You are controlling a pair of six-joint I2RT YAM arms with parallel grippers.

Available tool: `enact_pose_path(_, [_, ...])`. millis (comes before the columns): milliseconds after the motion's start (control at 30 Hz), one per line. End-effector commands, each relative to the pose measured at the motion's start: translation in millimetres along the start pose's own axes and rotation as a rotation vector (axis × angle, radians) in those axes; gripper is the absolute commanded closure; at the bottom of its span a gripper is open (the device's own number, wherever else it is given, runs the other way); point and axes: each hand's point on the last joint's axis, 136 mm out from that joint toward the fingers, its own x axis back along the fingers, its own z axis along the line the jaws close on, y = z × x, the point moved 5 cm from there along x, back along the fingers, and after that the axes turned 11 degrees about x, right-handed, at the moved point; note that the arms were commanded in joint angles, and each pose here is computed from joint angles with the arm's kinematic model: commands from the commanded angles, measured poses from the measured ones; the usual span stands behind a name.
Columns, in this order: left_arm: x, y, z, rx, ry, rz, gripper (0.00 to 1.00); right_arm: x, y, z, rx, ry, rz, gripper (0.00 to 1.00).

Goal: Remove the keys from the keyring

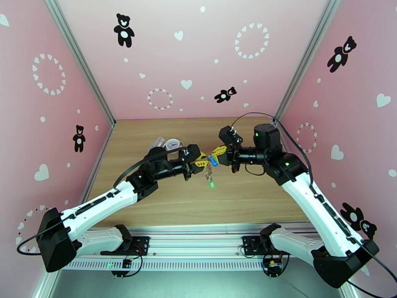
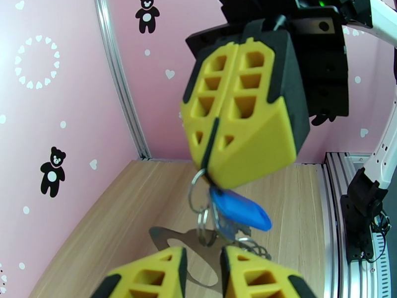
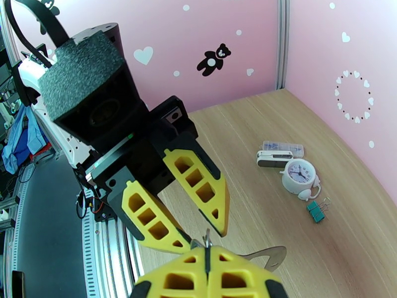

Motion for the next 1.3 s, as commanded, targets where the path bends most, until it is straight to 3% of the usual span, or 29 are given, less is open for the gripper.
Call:
enact_pose_path(0, [-3, 20, 1, -0.007, -0.019, -0.066, 0.73, 6, 11, 4, 0.032, -0.002, -0.049, 1.00])
enact_pose_path(200, [-5, 19, 6, 0.000, 0.006, -0.072, 0.74, 6, 11, 4, 0.040, -0.001, -0.051, 1.00])
enact_pose_path(433, [-6, 17, 4, 0.011, -0.022, -0.073, 0.83, 7, 10, 4, 0.044, -0.004, -0.049, 1.00])
enact_pose_path(533, [-7, 18, 2, 0.009, -0.037, -0.068, 0.93, 7, 11, 4, 0.050, -0.006, -0.050, 1.00])
enact_pose_path(767, [-5, 27, 4, 0.038, -0.020, -0.047, 0.99, 6, 14, 6, 0.079, -0.019, -0.019, 1.00])
enact_pose_path(1267, [-10, 46, 17, 0.188, 0.089, -0.009, 1.00, -9, 4, 6, 0.146, -0.111, 0.097, 1.00])
